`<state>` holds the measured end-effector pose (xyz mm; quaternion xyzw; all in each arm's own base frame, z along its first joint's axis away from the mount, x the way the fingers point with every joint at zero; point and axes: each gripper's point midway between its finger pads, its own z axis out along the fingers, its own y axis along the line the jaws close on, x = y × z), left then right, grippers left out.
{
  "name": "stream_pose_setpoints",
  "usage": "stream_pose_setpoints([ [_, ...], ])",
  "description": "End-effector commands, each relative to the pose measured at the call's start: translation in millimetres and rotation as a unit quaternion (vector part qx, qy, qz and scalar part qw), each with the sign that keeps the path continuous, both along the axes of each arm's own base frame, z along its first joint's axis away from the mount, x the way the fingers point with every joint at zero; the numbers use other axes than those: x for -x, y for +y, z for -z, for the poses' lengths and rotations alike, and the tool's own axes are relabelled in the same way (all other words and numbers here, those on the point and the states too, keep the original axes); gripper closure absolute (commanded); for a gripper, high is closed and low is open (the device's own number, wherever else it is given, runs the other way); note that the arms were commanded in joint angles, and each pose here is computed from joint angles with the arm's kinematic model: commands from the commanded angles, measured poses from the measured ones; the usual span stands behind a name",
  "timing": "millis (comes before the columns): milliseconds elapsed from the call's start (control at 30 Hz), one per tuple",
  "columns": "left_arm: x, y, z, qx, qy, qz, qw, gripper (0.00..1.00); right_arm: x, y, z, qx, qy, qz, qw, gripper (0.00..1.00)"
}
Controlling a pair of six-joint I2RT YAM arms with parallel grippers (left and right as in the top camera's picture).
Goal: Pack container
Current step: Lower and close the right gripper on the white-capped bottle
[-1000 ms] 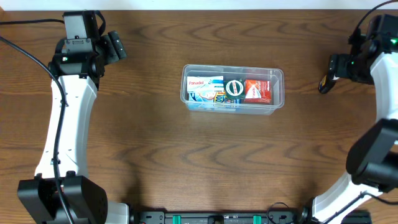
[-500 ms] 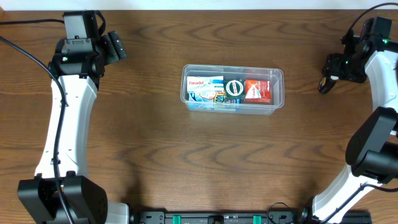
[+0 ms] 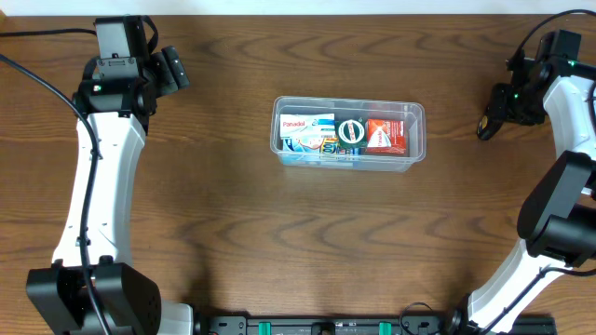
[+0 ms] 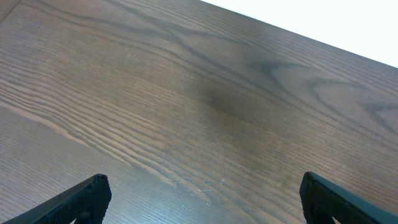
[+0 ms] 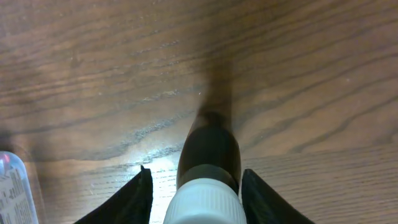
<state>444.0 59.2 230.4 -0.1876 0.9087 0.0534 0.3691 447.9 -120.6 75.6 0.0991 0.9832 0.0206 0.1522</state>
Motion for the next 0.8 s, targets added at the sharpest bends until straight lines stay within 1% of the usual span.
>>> stream_pose_setpoints([
  [0, 0.2, 1.8, -13.2, -0.001, -0.015, -0.003, 1.000, 0.02, -1.9, -2.8, -1.4, -0.003, -0.005, 0.001, 1.000, 0.58],
  [67, 0.2, 1.8, -13.2, -0.001, -0.015, -0.003, 1.000, 0.02, -2.2, -2.6, -1.4, -0.001, -0.005, -0.003, 1.000, 0.61],
  [200, 0.2, 1.8, -13.2, -0.001, -0.015, -0.003, 1.000, 0.02, -2.1, -2.8, -1.8, 0.007, -0.005, -0.025, 1.000, 0.62],
  [300, 0.2, 1.8, -13.2, -0.001, -0.015, -0.003, 1.000, 0.02, -2.0, -3.2, -2.5, 0.008, -0.005, -0.025, 1.000, 0.64],
  [367, 0.2, 1.8, -13.2, -0.001, -0.015, -0.003, 1.000, 0.02, -2.0, -3.2, -2.5, 0.008, -0.005, -0.025, 1.000, 0.67],
  [433, 0.2, 1.8, -13.2, -0.001, -0.015, -0.003, 1.000, 0.02, -2.1, -3.3, -2.5, 0.008, -0.006, -0.025, 1.000, 0.73],
  [467, 0.2, 1.8, -13.2, -0.001, -0.015, -0.003, 1.000, 0.02, -2.2, -3.3, -2.5, 0.008, -0.006, -0.025, 1.000, 0.73],
  [667, 0.2, 1.8, -13.2, -0.001, -0.015, -0.003, 1.000, 0.02, -1.9, -3.2, -4.7, 0.008, -0.007, -0.025, 1.000, 0.75],
  [767, 0.2, 1.8, -13.2, -0.001, -0.015, -0.003, 1.000, 0.02, -2.2, -1.6, -15.6, 0.010, -0.014, -0.027, 1.000, 0.75],
])
